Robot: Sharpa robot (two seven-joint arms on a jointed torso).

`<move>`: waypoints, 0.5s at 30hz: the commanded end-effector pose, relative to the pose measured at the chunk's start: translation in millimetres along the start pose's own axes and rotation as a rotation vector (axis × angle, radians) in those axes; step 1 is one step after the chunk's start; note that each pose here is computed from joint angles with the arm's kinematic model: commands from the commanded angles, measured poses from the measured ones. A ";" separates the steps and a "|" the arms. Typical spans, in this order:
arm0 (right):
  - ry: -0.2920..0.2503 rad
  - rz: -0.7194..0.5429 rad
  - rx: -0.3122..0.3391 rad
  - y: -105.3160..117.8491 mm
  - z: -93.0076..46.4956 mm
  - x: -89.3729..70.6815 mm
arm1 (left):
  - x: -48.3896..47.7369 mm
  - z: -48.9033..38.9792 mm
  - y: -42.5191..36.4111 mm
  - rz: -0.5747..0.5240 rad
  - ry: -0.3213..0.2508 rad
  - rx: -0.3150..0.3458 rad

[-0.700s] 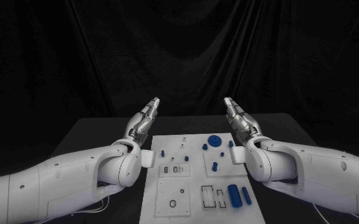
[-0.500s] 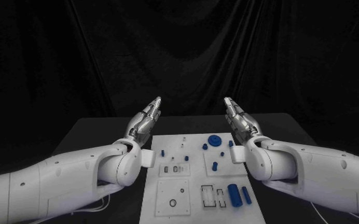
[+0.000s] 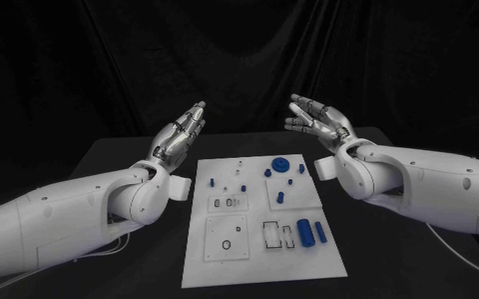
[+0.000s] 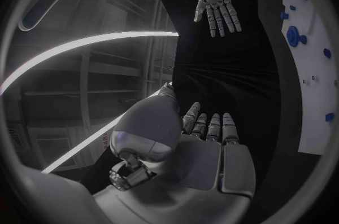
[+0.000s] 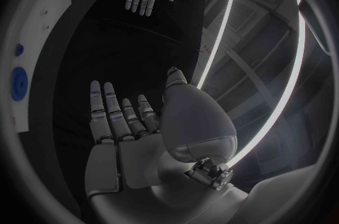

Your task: Assemble the parts on the task board

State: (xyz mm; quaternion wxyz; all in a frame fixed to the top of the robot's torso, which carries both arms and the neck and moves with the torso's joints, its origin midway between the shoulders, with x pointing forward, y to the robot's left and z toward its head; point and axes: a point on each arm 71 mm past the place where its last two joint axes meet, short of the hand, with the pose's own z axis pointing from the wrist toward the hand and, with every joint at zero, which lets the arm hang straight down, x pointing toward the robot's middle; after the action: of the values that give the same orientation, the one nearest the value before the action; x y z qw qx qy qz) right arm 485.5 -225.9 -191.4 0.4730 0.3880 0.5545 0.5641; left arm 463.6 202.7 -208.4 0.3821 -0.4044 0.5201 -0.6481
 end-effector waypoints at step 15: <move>0.278 -0.911 -0.022 79.4 36.8 -9.6 | 4.5 -5.1 -39.9 0.016 0.058 0.125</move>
State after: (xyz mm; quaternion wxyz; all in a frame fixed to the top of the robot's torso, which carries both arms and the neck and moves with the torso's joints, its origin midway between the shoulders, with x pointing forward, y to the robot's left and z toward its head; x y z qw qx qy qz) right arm 515.0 -227.7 -102.0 0.5734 0.1628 0.6549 0.4646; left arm 456.2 208.0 -177.0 0.3881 -0.3757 0.5120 -0.6679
